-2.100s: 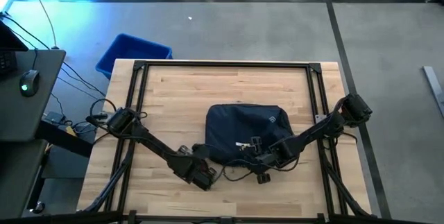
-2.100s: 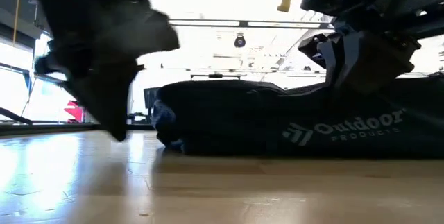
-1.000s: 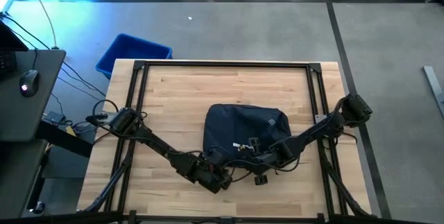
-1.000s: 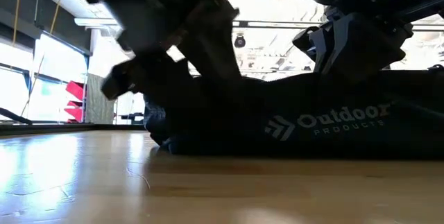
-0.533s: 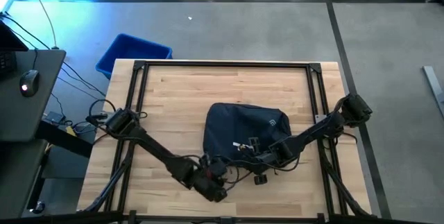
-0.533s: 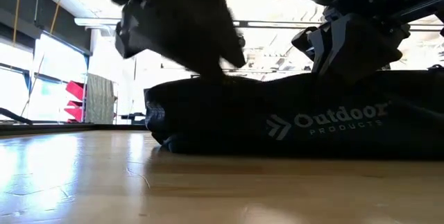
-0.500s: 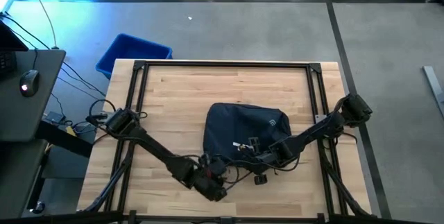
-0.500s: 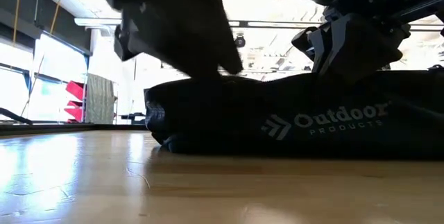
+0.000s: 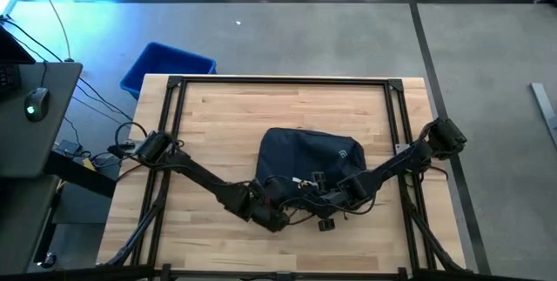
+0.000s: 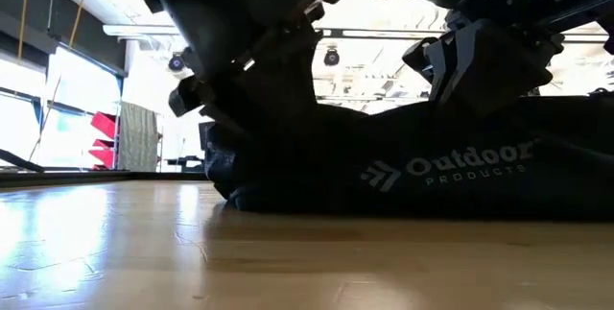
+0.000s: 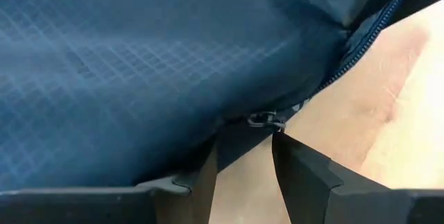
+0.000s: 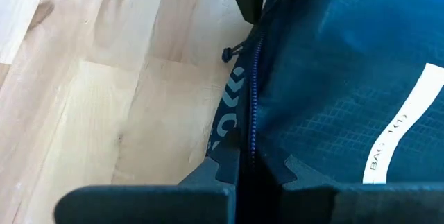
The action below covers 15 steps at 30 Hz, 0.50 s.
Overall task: Unpack backpack
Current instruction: Open the blue backpack
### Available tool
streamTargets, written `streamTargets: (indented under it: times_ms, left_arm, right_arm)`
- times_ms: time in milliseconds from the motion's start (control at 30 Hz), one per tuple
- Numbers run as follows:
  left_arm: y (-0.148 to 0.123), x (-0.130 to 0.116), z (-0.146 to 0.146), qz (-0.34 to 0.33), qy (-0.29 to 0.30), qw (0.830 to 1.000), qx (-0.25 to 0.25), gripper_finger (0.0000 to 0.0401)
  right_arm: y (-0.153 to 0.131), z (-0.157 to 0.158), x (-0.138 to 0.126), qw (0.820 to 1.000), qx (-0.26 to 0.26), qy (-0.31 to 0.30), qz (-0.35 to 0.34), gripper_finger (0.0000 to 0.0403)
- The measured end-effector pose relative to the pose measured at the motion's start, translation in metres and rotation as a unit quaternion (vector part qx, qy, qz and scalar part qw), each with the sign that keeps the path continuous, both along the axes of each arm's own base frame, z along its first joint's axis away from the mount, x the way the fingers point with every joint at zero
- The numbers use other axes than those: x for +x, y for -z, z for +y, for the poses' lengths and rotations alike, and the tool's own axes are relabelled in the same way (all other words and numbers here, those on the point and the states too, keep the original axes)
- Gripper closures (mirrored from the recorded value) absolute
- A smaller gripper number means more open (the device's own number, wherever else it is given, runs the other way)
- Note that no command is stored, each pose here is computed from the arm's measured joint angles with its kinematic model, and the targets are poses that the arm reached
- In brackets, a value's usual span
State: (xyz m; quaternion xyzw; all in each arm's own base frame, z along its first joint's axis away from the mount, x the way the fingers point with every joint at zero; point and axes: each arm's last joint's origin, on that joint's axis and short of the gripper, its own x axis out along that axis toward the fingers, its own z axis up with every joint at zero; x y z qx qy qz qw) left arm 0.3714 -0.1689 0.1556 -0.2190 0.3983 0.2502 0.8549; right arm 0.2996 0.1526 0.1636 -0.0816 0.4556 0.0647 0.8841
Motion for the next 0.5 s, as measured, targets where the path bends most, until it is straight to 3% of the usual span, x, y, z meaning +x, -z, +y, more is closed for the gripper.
streamTargets:
  times_ms: [267, 500]
  left_arm:
    - [-0.0038, 0.0111, 0.0038, -0.032, 0.015, 0.999, -0.035, 0.0328]
    - [-0.0043, 0.0085, -0.0033, -0.039, 0.012, 0.998, -0.041, 0.0318]
  right_arm:
    - [0.0000, 0.0002, -0.0001, 1.000, 0.002, -0.001, 0.001, 0.0403]
    - [-0.0002, 0.0004, 0.0003, 1.000, 0.004, 0.001, -0.001, 0.0403]
